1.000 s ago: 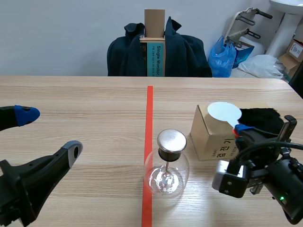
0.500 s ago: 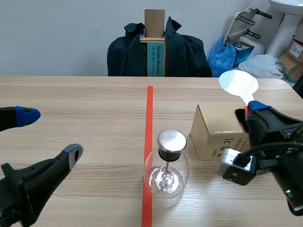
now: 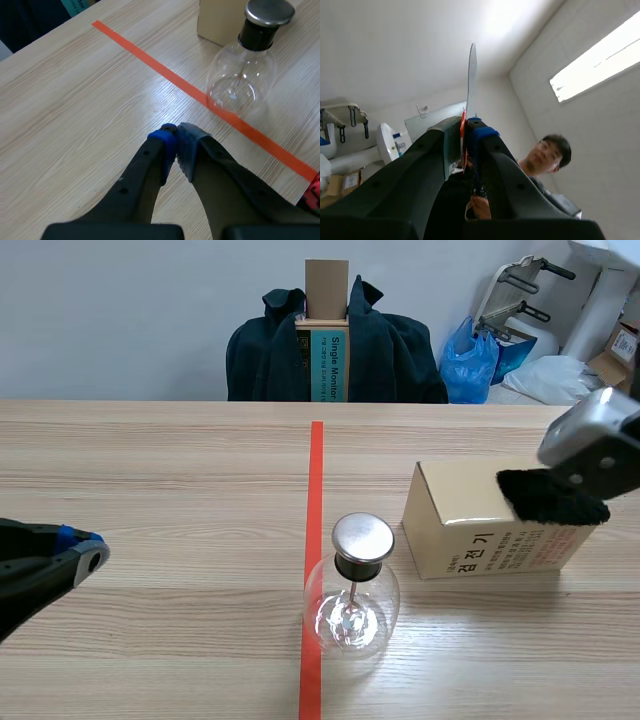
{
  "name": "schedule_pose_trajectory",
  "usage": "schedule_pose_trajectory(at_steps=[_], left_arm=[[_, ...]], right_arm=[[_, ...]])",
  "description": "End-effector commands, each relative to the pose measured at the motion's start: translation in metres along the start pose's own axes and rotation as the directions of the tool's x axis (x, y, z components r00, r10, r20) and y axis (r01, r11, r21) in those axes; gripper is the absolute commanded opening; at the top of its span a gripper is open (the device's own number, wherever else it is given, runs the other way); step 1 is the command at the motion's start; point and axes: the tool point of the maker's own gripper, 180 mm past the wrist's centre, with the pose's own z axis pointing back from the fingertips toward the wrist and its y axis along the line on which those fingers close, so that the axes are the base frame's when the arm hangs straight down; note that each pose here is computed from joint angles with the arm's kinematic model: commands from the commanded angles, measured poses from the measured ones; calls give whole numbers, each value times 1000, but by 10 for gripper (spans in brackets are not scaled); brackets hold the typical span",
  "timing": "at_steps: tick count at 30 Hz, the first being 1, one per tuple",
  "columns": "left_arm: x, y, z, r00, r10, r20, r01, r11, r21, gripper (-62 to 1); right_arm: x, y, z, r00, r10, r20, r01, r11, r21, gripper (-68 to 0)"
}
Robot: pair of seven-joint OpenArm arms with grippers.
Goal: Do the electroscope experiment.
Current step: 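Bring the plate to the electroscope and point at the metal foil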
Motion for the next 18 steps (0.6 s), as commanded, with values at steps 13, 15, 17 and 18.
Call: schedule_pose_trajectory(at_steps=[13,15,17,18], left_arm=[[-22,40,-44,985,120,127,-103,986,-132,-582],[-30,36,-58,985,124,122,-105,983,-154,-582],[-35,28,-72,985,127,117,-104,977,-184,-582],[-37,23,-78,985,128,119,-102,974,-201,-582]], right_arm=[[-7,-61,-15,998,-70,-5,67,974,-214,-667],[-7,-61,-15,998,-70,-4,67,974,-214,-667],[-6,-61,-15,998,-69,-1,68,974,-214,-667],[-6,-60,-15,997,-71,0,69,975,-211,-667]])
